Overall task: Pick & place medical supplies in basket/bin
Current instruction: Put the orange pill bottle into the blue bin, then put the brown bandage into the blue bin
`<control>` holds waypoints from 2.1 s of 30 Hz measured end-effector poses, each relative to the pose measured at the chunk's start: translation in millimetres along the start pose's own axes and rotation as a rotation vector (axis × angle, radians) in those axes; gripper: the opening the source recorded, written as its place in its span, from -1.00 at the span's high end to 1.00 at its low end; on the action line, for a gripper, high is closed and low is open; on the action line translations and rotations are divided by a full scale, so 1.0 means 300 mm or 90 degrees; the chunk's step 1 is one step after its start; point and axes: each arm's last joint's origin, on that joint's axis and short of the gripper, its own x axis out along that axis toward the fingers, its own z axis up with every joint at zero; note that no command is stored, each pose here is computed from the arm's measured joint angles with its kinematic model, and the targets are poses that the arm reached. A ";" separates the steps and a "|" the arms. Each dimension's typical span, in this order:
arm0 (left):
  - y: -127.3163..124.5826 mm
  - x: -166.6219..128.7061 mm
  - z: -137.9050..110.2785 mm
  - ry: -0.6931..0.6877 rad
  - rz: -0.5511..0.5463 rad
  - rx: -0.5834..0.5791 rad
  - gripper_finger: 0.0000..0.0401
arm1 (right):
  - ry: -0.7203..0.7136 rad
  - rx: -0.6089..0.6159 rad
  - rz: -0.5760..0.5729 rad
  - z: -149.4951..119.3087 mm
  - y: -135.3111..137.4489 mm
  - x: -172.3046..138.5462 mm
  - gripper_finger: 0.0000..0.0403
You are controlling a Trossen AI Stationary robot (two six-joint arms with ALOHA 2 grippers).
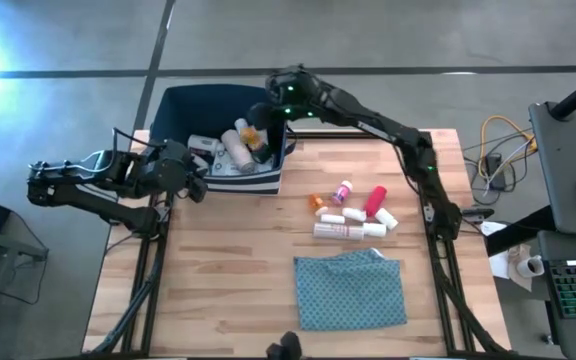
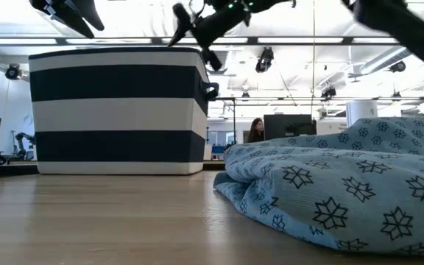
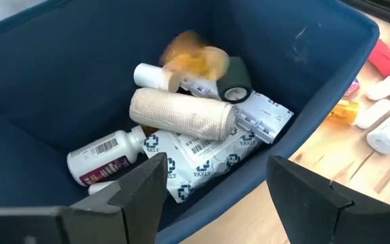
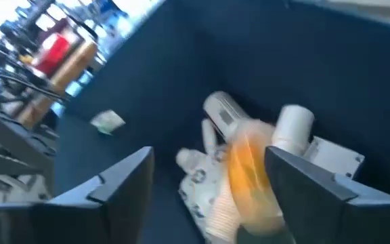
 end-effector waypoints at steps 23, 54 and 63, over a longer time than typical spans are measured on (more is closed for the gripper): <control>-0.010 0.006 0.006 -0.006 -0.003 -0.004 -0.15 | 0.553 -0.384 -0.255 -0.657 0.040 -0.415 -0.64; -0.030 0.026 0.003 0.004 0.005 -0.012 -0.15 | 0.566 -0.349 -0.201 -1.077 -0.213 -0.244 -0.63; -0.038 0.033 0.003 0.008 0.009 -0.008 -0.15 | 0.533 -0.226 -0.145 -1.080 -0.197 -0.218 -0.62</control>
